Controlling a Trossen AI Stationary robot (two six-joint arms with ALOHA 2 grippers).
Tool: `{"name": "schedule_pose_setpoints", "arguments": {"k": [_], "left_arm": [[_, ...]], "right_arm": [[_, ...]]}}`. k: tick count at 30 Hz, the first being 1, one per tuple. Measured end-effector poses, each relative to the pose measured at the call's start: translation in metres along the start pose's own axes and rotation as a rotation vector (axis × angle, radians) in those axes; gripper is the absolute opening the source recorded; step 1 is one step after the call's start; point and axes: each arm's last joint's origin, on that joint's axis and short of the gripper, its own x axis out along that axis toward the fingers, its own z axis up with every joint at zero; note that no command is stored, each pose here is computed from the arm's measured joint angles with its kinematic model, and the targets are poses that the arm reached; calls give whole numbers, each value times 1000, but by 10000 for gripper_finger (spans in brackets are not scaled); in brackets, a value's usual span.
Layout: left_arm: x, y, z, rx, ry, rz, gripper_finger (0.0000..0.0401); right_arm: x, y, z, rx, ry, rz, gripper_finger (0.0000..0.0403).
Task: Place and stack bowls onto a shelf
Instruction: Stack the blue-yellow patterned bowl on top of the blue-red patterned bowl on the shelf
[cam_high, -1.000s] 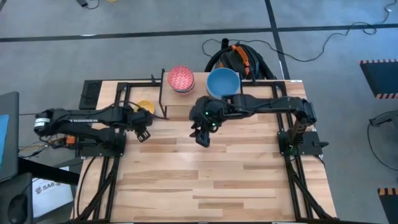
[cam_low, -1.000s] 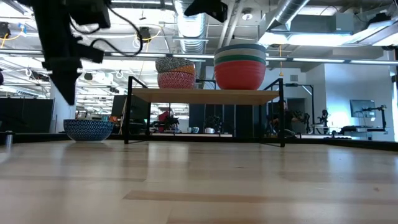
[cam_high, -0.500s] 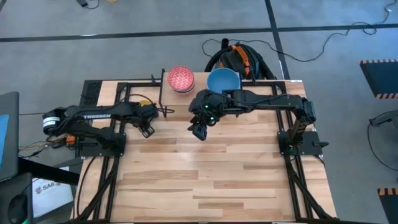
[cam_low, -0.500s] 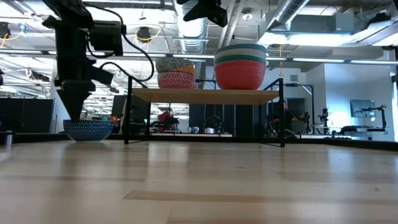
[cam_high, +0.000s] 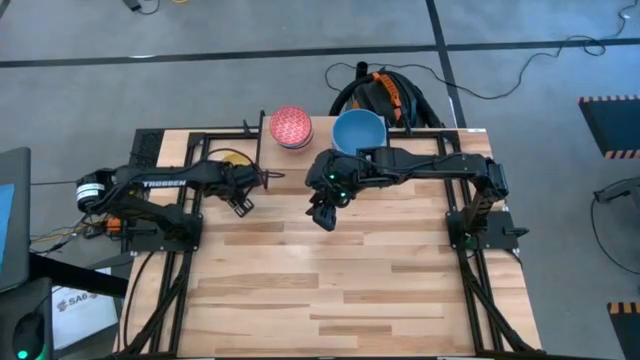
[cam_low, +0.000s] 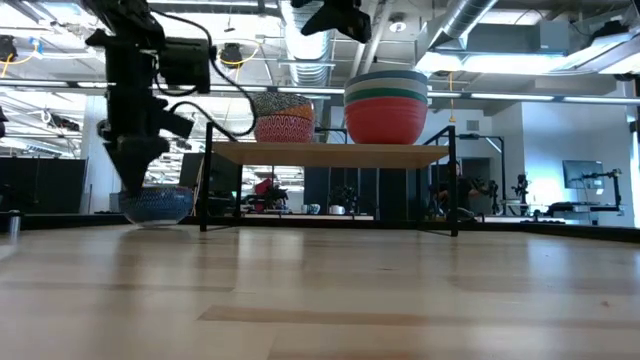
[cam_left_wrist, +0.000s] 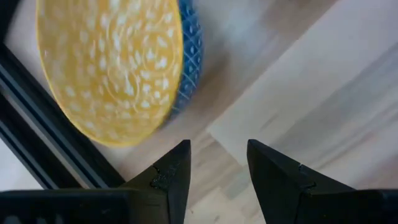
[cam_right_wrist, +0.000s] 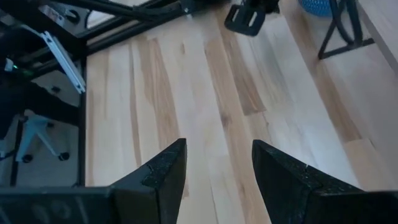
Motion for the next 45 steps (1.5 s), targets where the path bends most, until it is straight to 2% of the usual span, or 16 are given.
{"name": "schedule_pose_setpoints", "arguments": {"k": [12, 17, 29, 33, 38, 41, 45], "left_arm": [[-8, -4, 10, 67, -103, 44, 140], [-11, -10, 13, 74, -174, 78, 127], [4, -15, 10, 52, -260, 66, 124], [4, -15, 11, 94, -272, 77, 141], [3, -15, 15, 116, -316, 120, 182], [4, -12, 16, 133, -313, 139, 200], [8, -7, 18, 153, -287, 143, 205]], "right_arm": [[-1, -6, -1, -70, 26, -18, 207], [-2, -15, 2, -58, 19, -33, 207], [-3, -20, -3, -58, 74, -55, 207], [-3, -19, -2, -66, 70, -52, 207], [-3, -19, -2, -65, 68, -55, 207], [-3, -19, -2, -65, 62, -83, 207], [-2, -15, -5, -80, 56, -149, 207]]}}
